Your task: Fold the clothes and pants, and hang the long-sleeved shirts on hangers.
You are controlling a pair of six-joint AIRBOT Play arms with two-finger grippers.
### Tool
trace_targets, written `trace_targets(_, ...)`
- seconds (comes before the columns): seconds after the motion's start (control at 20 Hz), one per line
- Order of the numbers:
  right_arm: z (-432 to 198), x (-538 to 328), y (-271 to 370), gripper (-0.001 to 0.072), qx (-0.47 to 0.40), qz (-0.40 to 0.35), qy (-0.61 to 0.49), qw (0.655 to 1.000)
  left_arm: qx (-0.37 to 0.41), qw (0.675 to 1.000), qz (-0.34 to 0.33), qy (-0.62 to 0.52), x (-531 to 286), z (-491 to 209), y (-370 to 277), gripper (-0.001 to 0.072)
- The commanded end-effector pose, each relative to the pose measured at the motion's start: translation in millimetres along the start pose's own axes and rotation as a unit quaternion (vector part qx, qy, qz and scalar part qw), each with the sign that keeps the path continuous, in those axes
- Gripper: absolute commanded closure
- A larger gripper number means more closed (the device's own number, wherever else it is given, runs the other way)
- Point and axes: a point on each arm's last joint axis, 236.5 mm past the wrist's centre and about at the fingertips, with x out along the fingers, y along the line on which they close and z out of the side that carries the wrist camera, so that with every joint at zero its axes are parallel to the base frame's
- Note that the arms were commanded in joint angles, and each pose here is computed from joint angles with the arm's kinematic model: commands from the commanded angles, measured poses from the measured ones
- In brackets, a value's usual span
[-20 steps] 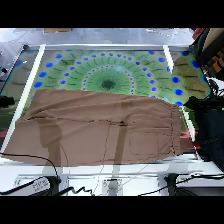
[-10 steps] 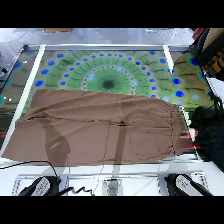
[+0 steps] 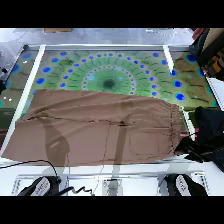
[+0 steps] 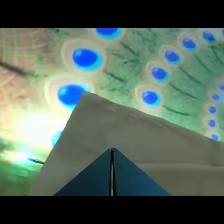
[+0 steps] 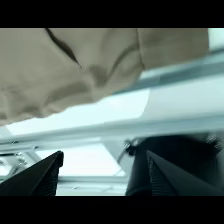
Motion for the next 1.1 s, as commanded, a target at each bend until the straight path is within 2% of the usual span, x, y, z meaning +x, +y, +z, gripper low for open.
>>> trace_targets(0.0, -15, 23, -6, 0.0133, 0.081, -0.001, 0.030, 0.996, -0.006, 1.000, -0.008, 0.012, 10, -6, -2, 0.0693)
trace_targets(0.15, -9, 48, -13, 0.0133, 0.128, -0.001, 0.019, 0.992, -0.006, 1.000, -0.008, 0.012, 10, -7, -2, 0.0693)
trace_targets(0.45, 54, 67, -14, 0.0168, 0.183, 0.037, -0.115, 0.976, -0.007, 1.000, 0.008, -0.021, 10, 9, 6, 0.0693)
trace_targets(0.55, 75, 61, -16, 0.0284, 0.189, 0.042, -0.159, 0.968, -0.007, 1.000, 0.008, -0.021, 10, 9, 6, 0.0693)
trace_targets(0.6, 83, 58, -16, 0.0286, 0.199, 0.047, -0.176, 0.963, -0.007, 1.000, 0.007, -0.021, 10, 9, 6, 0.0693)
trace_targets(0.7, 94, 54, -18, 0.0392, 0.202, 0.050, -0.200, 0.957, -0.003, 1.000, 0.011, -0.019, 10, 8, 7, 0.0693)
trace_targets(0.85, 105, 49, -22, 0.0401, 0.200, 0.046, -0.226, 0.952, 0.021, 0.999, 0.033, -0.007, 10, 3, 18, 0.0693)
trace_targets(0.9, 106, 48, -23, 0.0433, 0.198, 0.043, -0.230, 0.952, 0.034, 0.998, 0.045, 0.004, 10, -4, 24, 0.0693)
trace_targets(0.95, 106, 48, -24, 0.0557, 0.197, 0.041, -0.232, 0.952, 0.048, 0.997, 0.058, 0.023, 11, -13, 31, 0.0693)
trace_targets(1.05, 109, 46, -25, 0.0635, 0.188, 0.038, -0.238, 0.952, 0.061, 0.993, 0.071, 0.078, 11, -45, 44, 0.0693)
